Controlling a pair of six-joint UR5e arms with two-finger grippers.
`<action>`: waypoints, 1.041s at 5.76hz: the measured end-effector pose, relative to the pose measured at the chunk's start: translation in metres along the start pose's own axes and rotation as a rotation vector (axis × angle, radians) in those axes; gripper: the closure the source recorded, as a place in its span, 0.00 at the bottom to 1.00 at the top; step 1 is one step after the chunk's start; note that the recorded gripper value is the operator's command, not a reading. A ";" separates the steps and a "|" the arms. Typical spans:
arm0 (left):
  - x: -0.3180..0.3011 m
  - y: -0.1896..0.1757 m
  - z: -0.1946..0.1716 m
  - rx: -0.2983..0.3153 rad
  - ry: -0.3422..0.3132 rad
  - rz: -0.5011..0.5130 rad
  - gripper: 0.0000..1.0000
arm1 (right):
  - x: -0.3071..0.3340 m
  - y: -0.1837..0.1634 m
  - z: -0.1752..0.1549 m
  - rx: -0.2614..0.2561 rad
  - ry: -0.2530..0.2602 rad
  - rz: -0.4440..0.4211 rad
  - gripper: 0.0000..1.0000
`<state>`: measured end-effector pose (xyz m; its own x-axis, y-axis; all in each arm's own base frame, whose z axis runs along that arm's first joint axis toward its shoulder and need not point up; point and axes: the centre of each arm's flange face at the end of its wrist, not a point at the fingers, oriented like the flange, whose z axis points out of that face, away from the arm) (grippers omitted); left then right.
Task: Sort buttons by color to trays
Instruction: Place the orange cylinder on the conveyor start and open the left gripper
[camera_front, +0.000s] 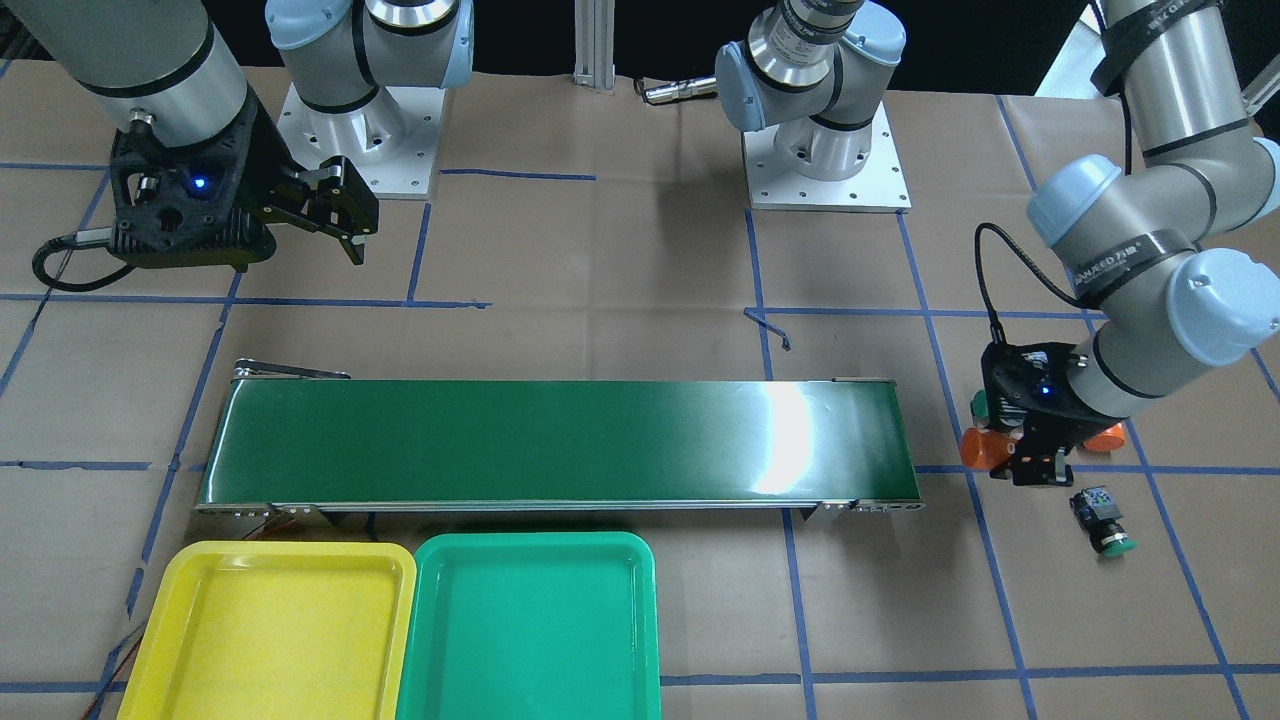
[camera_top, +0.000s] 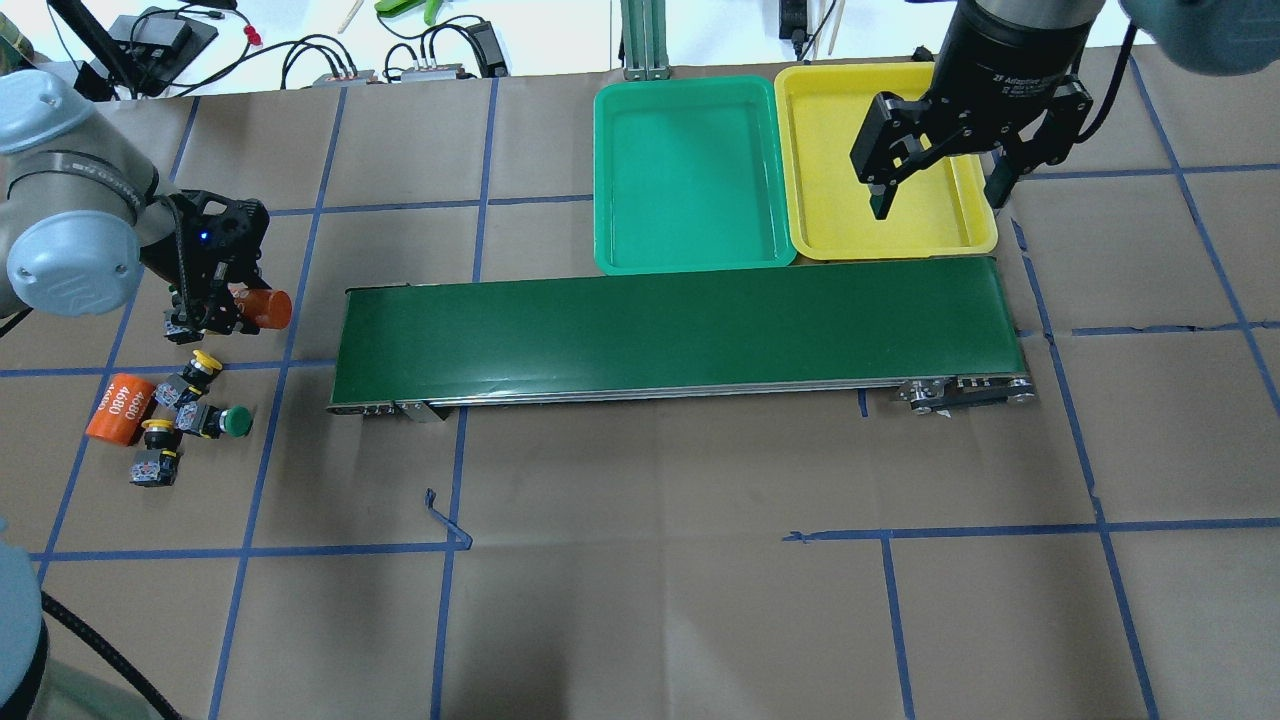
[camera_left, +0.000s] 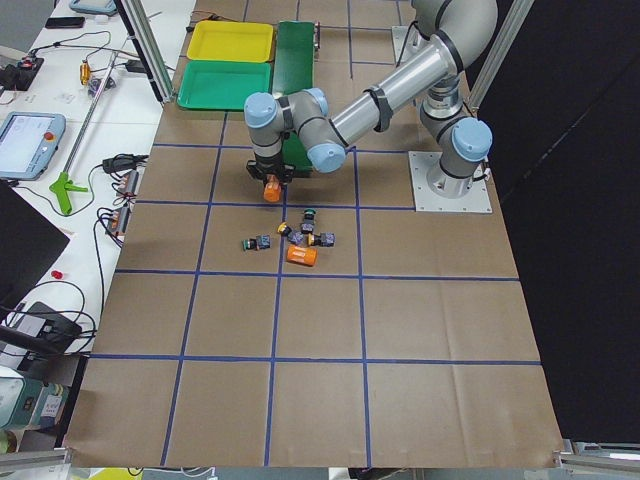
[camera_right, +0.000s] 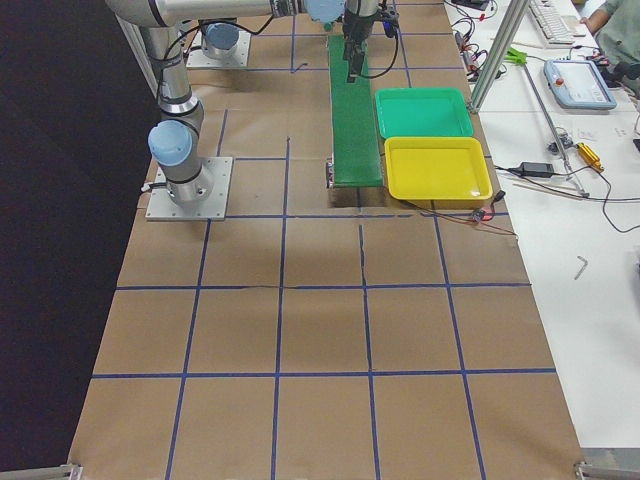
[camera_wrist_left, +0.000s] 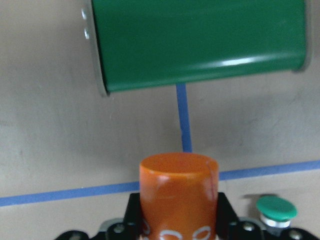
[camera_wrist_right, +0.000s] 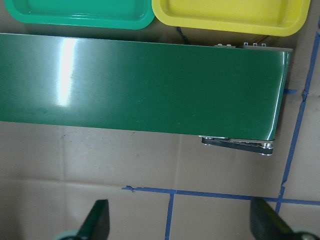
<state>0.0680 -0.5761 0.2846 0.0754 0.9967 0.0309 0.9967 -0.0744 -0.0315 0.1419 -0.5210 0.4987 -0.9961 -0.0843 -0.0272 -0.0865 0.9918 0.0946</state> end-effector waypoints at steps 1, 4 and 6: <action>0.001 -0.047 -0.018 0.001 0.007 -0.034 1.00 | 0.000 0.000 0.000 0.000 0.000 -0.001 0.00; -0.001 -0.135 0.010 0.002 0.052 -0.051 0.91 | 0.000 0.002 0.002 -0.004 0.001 -0.040 0.00; 0.002 -0.154 0.020 -0.004 0.065 -0.038 0.02 | 0.000 0.002 0.002 -0.005 0.001 -0.079 0.00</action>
<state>-0.0858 -0.5624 0.2693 0.0387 0.9946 0.0968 0.9990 -0.0364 -0.0253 0.1417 -0.5184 0.4966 -0.9862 -0.1624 -0.0333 -0.1649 0.9815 0.0972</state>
